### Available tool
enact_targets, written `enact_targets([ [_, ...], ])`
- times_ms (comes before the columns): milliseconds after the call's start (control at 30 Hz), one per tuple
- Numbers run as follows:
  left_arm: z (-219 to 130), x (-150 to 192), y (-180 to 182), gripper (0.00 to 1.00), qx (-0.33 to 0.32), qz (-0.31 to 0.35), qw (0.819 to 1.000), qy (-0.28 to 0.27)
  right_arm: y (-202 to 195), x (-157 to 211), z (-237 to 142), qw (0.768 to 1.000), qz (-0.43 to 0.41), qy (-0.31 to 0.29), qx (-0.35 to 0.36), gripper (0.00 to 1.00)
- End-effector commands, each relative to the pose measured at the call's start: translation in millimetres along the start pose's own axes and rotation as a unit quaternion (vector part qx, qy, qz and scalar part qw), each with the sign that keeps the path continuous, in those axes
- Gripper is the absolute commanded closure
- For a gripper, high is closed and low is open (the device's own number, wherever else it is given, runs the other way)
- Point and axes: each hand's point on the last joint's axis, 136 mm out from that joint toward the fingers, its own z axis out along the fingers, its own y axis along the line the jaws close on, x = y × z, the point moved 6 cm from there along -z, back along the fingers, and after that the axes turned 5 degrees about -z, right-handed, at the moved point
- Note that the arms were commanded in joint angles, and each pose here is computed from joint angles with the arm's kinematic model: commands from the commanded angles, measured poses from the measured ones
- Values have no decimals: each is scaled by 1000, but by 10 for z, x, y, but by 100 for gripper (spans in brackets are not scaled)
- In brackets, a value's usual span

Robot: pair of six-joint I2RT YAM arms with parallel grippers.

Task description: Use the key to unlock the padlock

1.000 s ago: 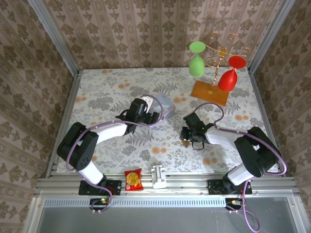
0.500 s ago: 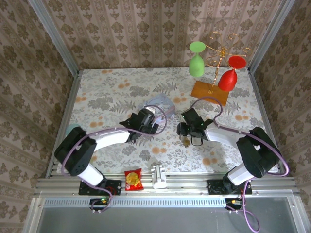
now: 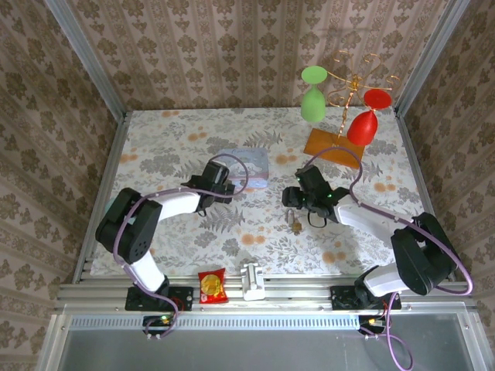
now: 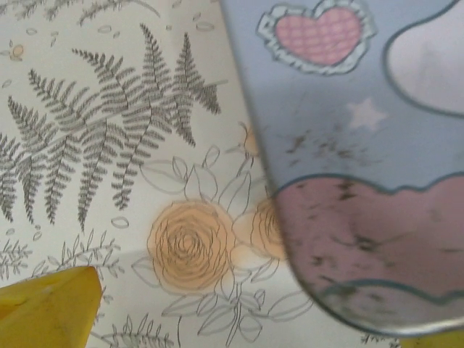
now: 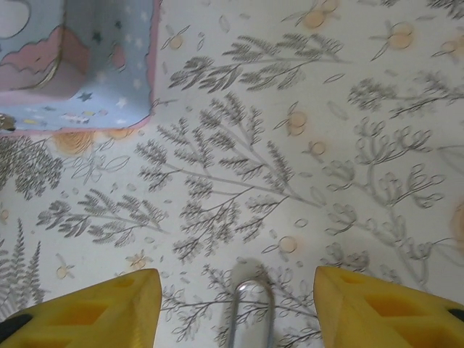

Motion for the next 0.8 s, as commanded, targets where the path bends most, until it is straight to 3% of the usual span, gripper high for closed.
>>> enact_targets([
  [0,-45,-51,-40,0,30,-1,1000,-10,-54,-191,-93,999,-22,-26,8,39],
  [67,-265,-20,-107,0,46,0,998,-30,-88,-344,-264,998,-30,-55,8,33],
  [100,-380,-3,-113,0,52,-4,998,-38,-128,-395,-323,997,-33,-67,18,9],
  [133,-522,-12,-88,0,66,-16,996,-52,-180,-456,-405,995,-39,-86,32,0],
  [233,-858,-76,141,0,65,-32,993,-96,-363,-596,-558,987,-56,-132,67,0],
  [400,-1160,-295,726,0,-28,-22,986,-160,-765,-677,-579,970,-76,-169,159,0],
  [500,-1092,-334,1118,0,-67,-45,978,-194,-897,-638,-558,951,-134,-205,190,0],
  [567,-1024,-314,1333,0,-123,-50,975,-180,-989,-590,-497,936,-162,-237,201,0],
  [633,-920,-236,1483,0,-187,-37,964,-185,-1154,-592,-452,933,-136,-259,210,0],
  [767,-674,-78,1603,0,-191,-20,961,-198,-1402,-540,-331,933,-96,-305,164,0],
])
